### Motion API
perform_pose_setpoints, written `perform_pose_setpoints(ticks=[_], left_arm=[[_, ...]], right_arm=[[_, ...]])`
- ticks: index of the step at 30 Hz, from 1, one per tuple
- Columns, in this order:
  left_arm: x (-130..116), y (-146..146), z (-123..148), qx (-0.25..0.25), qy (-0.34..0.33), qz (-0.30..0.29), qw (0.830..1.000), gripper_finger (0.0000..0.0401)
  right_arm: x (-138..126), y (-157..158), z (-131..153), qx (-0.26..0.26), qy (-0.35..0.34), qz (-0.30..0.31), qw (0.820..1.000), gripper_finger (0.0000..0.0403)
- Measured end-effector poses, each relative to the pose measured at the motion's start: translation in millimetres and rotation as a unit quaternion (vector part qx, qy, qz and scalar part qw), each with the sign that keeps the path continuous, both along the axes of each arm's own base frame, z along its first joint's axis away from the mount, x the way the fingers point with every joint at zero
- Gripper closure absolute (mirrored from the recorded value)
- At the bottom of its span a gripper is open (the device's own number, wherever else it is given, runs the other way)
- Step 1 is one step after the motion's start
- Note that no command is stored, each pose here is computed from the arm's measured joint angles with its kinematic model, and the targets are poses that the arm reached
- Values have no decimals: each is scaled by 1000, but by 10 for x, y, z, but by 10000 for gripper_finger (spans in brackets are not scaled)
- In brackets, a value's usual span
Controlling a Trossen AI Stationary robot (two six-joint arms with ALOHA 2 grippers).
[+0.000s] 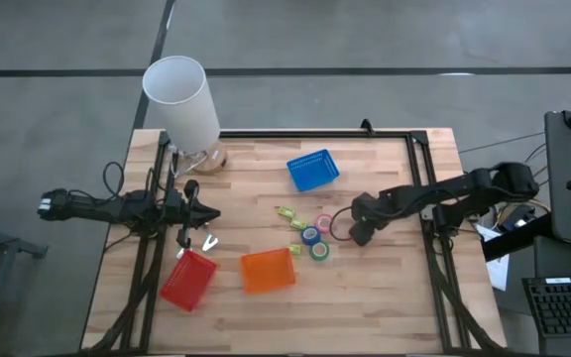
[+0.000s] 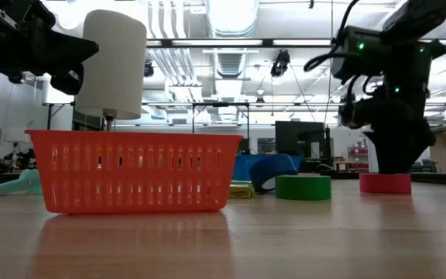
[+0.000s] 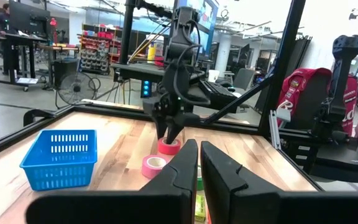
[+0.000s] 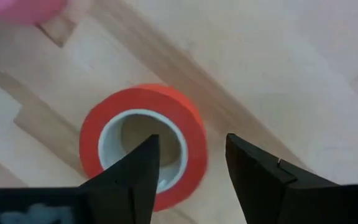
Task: Pick and place Stapler, Stapler remover, tape
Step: Put the orange tape into the blue bin
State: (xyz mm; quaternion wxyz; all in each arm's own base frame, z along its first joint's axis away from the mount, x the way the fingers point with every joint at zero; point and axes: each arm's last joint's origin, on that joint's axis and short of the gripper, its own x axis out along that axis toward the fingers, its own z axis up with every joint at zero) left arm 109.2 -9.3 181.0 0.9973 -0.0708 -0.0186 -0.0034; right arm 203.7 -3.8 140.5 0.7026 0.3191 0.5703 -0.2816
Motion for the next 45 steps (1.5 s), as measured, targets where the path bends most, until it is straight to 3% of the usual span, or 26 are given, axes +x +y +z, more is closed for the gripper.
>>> perform_pose_setpoints(ticks=[6, 16, 21, 31, 38, 45], left_arm=[[0, 0, 0, 0, 0, 0, 1000, 378], [0, 0, 0, 0, 0, 0, 1000, 378], [0, 0, 0, 0, 0, 0, 1000, 378], [0, 0, 0, 0, 0, 0, 1000, 378], [0, 0, 0, 0, 0, 0, 1000, 378], [0, 0, -1, 0, 0, 0, 1000, 378]], right_arm=[[66, -1, -27, -1, 17, 10, 1000, 266], [235, -173, 197, -14, -35, 22, 999, 373], [418, -377, 491, -36, -86, 17, 996, 373], [780, -995, 1194, -151, -180, -14, 972, 356], [1109, -1443, 1147, -160, -151, -3, 976, 357], [1238, -1829, 807, -113, -16, 20, 993, 354]])
